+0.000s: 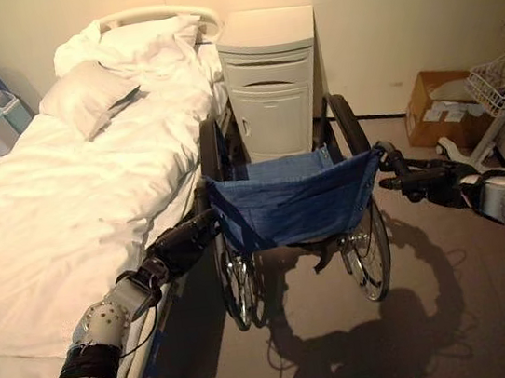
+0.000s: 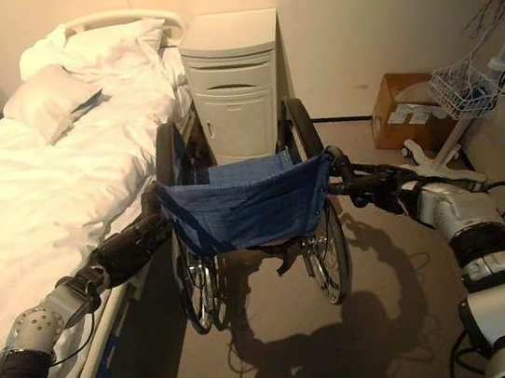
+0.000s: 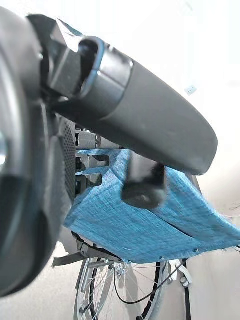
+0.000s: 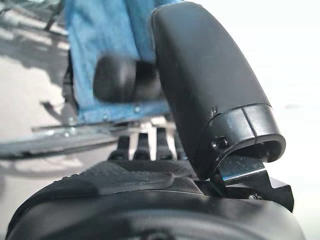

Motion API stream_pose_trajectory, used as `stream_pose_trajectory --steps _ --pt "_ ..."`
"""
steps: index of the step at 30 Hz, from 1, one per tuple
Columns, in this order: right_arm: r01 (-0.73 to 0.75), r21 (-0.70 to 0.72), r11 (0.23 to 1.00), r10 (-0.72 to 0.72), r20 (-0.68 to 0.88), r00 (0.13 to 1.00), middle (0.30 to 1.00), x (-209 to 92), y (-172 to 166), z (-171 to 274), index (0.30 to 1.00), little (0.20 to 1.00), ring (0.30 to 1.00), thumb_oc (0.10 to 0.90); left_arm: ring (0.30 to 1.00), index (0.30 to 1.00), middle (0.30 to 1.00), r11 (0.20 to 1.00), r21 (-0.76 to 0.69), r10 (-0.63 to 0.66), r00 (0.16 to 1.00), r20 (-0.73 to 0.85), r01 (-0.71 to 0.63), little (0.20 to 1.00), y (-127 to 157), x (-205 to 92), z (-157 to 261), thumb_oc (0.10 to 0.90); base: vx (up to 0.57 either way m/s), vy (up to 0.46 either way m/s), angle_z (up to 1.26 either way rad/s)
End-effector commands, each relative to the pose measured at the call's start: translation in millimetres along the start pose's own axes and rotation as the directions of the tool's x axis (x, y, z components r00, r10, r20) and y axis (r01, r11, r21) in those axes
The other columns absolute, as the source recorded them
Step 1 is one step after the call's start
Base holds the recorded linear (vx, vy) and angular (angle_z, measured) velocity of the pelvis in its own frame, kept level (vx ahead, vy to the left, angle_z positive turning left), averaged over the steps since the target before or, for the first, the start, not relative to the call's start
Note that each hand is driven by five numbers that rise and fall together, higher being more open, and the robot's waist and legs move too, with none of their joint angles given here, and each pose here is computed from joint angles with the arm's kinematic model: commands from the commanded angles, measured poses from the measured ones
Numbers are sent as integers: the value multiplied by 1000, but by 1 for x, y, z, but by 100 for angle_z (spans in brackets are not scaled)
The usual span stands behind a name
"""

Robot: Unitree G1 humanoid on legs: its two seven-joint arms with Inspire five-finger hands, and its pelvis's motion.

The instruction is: Push the wheelchair next to the bed

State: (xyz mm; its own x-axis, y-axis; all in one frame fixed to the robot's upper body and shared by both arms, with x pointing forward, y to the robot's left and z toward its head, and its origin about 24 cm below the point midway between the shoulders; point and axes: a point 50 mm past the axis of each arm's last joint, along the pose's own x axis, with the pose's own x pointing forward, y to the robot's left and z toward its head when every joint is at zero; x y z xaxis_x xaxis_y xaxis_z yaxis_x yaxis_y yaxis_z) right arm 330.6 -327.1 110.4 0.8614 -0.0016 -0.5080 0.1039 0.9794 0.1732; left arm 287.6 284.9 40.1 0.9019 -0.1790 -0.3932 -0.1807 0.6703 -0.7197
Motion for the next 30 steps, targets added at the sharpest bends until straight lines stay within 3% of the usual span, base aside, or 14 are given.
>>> stream_pose_trajectory --steps 1,8,13,17,19,21,26,30 --pt "-23 113 993 10 121 993 900 -39 -36 41 900 900 900 800 900 900 900 1000 -16 -9 939 344 15 900 5 -48 100 800 0 0 0" --pt "-313 265 912 286 136 948 900 -48 -30 22 900 900 900 800 900 900 900 998 -37 54 947 316 -45 900 39 -67 95 800 -6 -12 -4" --pt "-442 345 828 405 176 897 900 -55 -30 16 900 900 900 800 900 900 900 999 -31 2 945 327 9 900 46 -70 91 800 0 0 0" --pt "-435 399 807 390 194 900 900 -60 -38 13 900 900 900 800 900 900 900 987 -33 -138 924 358 160 900 39 -70 89 800 0 0 0" --pt "-377 437 817 340 163 926 900 -66 -55 2 900 900 900 800 900 900 900 937 -78 -282 867 410 342 900 29 -68 84 800 0 0 0" --pt "-352 457 817 320 148 936 900 -72 -67 -6 900 900 900 800 900 900 900 897 -104 -343 824 451 430 900 25 -68 79 800 0 0 0" --pt "-302 501 811 289 105 951 900 -77 -81 -22 900 900 900 800 900 900 900 857 -195 -317 786 532 478 900 36 -66 63 800 15 -17 -4" --pt "-278 513 812 287 64 956 900 -71 -82 -40 900 900 900 800 900 900 900 901 -266 -200 873 444 342 900 69 -64 21 800 8 -9 -2"
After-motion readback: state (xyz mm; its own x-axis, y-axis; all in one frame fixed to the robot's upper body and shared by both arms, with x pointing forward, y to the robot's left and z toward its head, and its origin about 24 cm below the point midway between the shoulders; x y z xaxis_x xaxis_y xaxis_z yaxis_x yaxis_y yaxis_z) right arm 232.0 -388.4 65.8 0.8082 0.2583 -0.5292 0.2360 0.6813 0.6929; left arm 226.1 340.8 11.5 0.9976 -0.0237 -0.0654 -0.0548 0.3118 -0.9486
